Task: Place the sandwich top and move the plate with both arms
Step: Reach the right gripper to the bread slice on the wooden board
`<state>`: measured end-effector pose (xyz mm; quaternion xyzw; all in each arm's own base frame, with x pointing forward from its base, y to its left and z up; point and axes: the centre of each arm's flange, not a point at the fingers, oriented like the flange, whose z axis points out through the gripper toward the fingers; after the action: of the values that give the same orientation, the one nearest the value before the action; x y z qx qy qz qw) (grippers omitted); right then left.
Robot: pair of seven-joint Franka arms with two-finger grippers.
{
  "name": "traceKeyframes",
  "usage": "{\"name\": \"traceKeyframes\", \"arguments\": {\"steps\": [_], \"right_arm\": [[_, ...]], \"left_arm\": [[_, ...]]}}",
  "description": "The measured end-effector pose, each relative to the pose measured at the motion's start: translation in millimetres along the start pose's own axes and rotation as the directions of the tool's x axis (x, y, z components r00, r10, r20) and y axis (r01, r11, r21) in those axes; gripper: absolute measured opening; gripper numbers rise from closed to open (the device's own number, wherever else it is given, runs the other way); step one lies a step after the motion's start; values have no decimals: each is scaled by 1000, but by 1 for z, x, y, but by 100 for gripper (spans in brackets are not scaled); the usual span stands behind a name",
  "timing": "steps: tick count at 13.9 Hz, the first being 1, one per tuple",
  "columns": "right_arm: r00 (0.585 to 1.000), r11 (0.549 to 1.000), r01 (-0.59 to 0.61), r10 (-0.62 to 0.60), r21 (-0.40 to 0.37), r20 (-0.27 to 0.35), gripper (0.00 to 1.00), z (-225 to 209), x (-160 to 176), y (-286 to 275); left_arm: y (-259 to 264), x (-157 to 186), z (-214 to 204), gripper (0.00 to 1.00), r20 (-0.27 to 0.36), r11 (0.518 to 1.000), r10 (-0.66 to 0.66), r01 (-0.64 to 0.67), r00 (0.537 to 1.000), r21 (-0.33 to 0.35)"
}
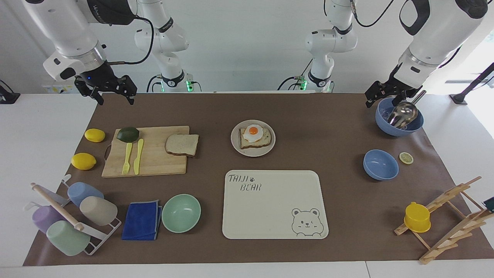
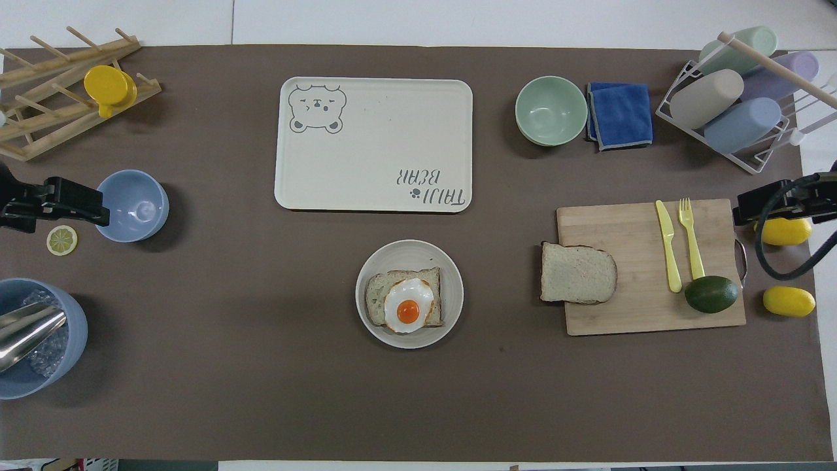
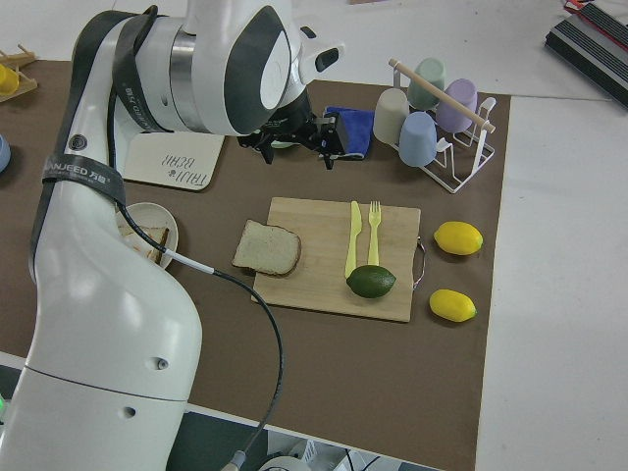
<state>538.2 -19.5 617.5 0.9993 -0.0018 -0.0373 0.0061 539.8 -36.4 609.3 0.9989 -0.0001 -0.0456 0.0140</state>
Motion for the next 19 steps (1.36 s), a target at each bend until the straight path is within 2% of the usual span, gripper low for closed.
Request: {"name": "traceKeyframes", "arguments": {"steps": [7,10,12,14,16,18,19], "right_arm": [[1000,1000,-17,17,3,2,100,0,-1,9],[1000,1000,-22,22,5,23,100,2,-3,12],[1000,1000,-1,1,4,5,100,4,0,1],[998,998,55,-55,1,-31,100,16,7,-38],[995,997,78,-78,0,-67,100,42,9,-102],[997,998,60,-61,-13,-57,100,80,2,-175],[997,997,59,-62,-44,-55,100,103,3,-205]], "left_arm": [[0,0,0,100,0,1000,0,0,1000,0],[0,0,0,100,0,1000,0,0,1000,0],[0,0,0,100,0,1000,0,0,1000,0],[0,0,0,100,0,1000,0,0,1000,0],[0,0,0,100,0,1000,0,0,1000,0],[0,0,0,100,0,1000,0,0,1000,0],[0,0,0,100,0,1000,0,0,1000,0]]}}
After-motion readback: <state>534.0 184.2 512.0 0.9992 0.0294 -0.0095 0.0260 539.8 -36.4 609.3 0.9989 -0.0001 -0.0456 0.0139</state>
